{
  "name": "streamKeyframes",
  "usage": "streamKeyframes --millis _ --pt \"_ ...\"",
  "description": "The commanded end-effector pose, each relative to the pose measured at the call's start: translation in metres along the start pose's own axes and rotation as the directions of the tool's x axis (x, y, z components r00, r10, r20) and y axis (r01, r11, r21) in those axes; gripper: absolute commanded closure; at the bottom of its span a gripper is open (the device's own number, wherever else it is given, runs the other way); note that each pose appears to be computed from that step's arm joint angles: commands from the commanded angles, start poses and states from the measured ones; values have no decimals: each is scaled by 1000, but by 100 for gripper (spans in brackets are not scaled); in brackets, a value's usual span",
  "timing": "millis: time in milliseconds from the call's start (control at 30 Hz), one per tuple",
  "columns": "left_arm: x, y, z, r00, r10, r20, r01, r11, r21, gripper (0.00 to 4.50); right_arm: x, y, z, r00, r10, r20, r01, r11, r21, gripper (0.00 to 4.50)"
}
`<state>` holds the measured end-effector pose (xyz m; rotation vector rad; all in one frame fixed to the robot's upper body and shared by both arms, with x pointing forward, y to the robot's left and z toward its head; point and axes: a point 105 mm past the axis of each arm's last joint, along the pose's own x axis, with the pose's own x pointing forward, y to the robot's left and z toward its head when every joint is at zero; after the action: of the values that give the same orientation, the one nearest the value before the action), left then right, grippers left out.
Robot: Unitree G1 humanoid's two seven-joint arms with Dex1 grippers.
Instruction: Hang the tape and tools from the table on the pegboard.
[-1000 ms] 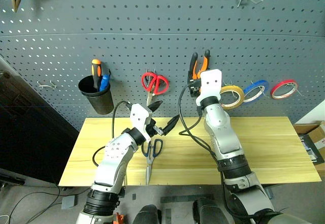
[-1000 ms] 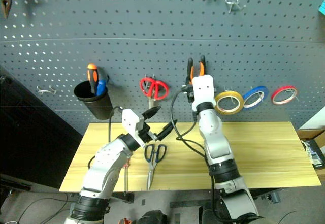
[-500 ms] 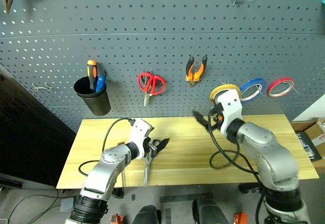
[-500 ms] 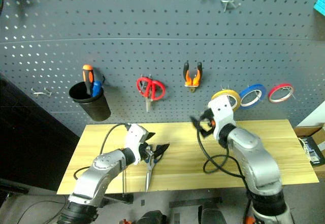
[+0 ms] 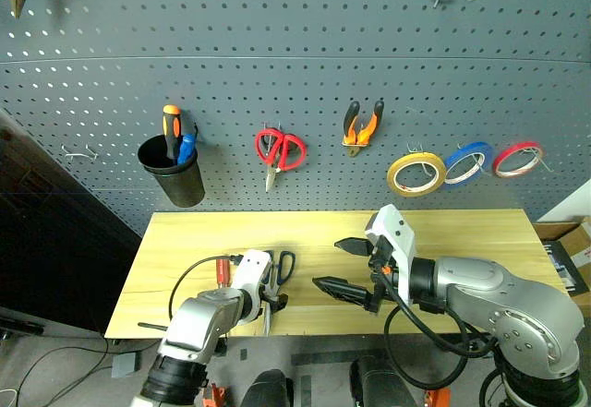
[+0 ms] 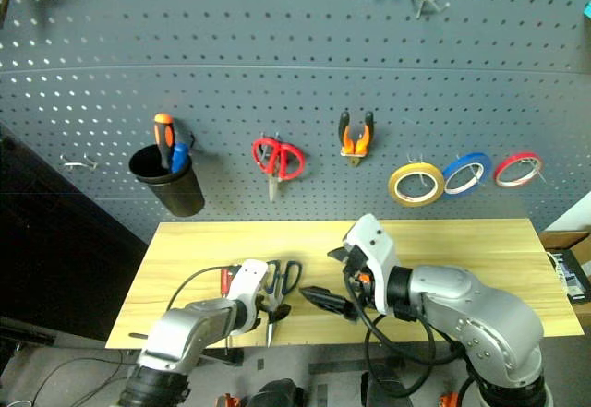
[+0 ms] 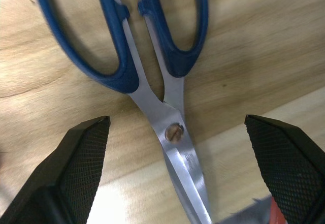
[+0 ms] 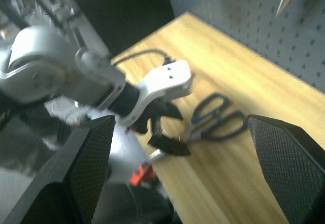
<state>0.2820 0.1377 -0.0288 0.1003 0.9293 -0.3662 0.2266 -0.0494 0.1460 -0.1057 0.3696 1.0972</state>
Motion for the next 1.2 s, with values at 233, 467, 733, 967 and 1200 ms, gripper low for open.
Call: streamKeyframes --millis 233,467,733,967,1200 --pt "14 -2 3 999 39 -20 -39 999 -4 40 -3 11 1 1000 20 -7 -20 998 -53 0" --pt "14 5 12 999 42 16 -42 999 -17 233 -6 6 -3 1000 -15 -25 14 999 -53 0" --pt "6 -9 30 990 -93 106 94 996 -6 426 -10 -3 -1 996 -85 -5 84 991 -104 0" --pt "-6 3 40 977 -92 192 80 994 68 429 -20 -21 13 969 -222 111 241 949 -204 0" --pt "-29 7 61 930 -109 351 64 988 139 429 -28 -23 17 960 -233 158 263 941 -213 0"
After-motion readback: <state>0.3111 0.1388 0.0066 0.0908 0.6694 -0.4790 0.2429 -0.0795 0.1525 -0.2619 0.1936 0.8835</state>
